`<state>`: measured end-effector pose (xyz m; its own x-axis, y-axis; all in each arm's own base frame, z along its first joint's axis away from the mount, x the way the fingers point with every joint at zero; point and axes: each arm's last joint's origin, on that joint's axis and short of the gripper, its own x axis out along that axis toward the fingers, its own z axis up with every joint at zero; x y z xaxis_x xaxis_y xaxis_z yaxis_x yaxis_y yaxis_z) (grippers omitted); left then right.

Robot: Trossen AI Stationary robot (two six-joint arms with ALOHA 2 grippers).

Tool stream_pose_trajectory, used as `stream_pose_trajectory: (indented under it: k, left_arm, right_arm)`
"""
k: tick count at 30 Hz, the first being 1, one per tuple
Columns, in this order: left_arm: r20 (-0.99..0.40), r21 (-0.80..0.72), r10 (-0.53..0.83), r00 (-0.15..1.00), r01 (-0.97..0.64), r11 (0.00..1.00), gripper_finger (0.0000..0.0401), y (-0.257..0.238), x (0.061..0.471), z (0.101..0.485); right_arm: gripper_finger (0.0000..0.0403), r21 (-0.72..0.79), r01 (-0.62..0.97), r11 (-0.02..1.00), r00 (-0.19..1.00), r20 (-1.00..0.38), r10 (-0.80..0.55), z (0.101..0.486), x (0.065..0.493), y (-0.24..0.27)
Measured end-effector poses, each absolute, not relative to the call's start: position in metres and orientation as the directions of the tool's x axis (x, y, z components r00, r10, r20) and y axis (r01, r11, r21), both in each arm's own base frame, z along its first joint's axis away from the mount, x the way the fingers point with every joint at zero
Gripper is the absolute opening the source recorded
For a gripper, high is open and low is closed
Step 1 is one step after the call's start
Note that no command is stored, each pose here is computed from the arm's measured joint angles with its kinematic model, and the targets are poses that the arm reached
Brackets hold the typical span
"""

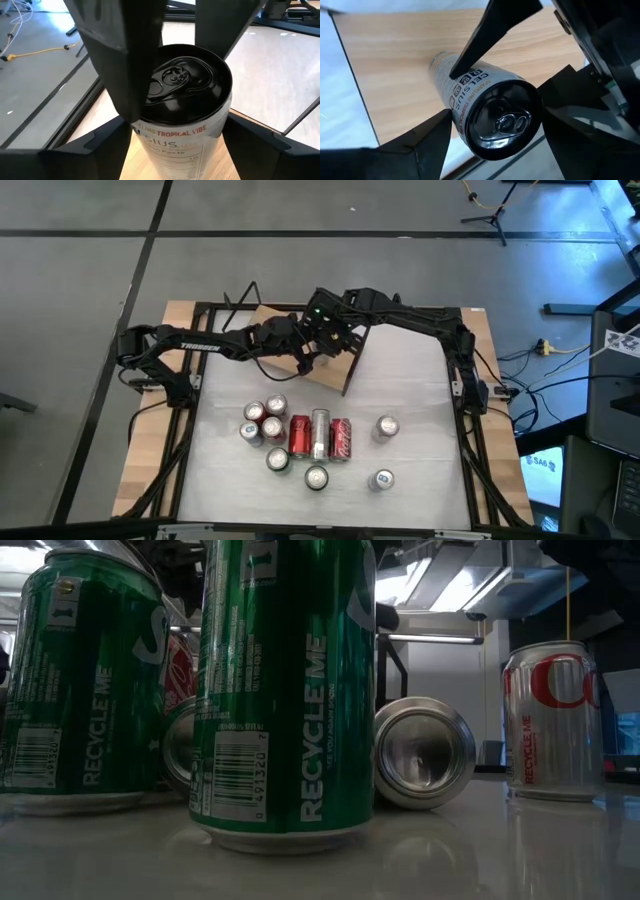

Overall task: Place canned beverage on shelf
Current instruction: Put the left white yellow soda can on the shelf

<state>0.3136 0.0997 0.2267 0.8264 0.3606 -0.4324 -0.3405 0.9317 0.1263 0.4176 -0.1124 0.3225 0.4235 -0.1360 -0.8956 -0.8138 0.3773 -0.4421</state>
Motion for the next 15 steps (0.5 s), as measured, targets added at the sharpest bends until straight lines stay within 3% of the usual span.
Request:
stream_pose_trajectory:
  k: [15]
  left_arm:
    - [-0.429,0.132,0.376,0.821,-0.355,0.926,0.0288,0.0999,0.3135,0.2271]
  right_arm:
    - [0.0302,-0.377,-0.623,0.686,0.397,-0.908,-0.138,0.3216,0.4151,-0.1122]
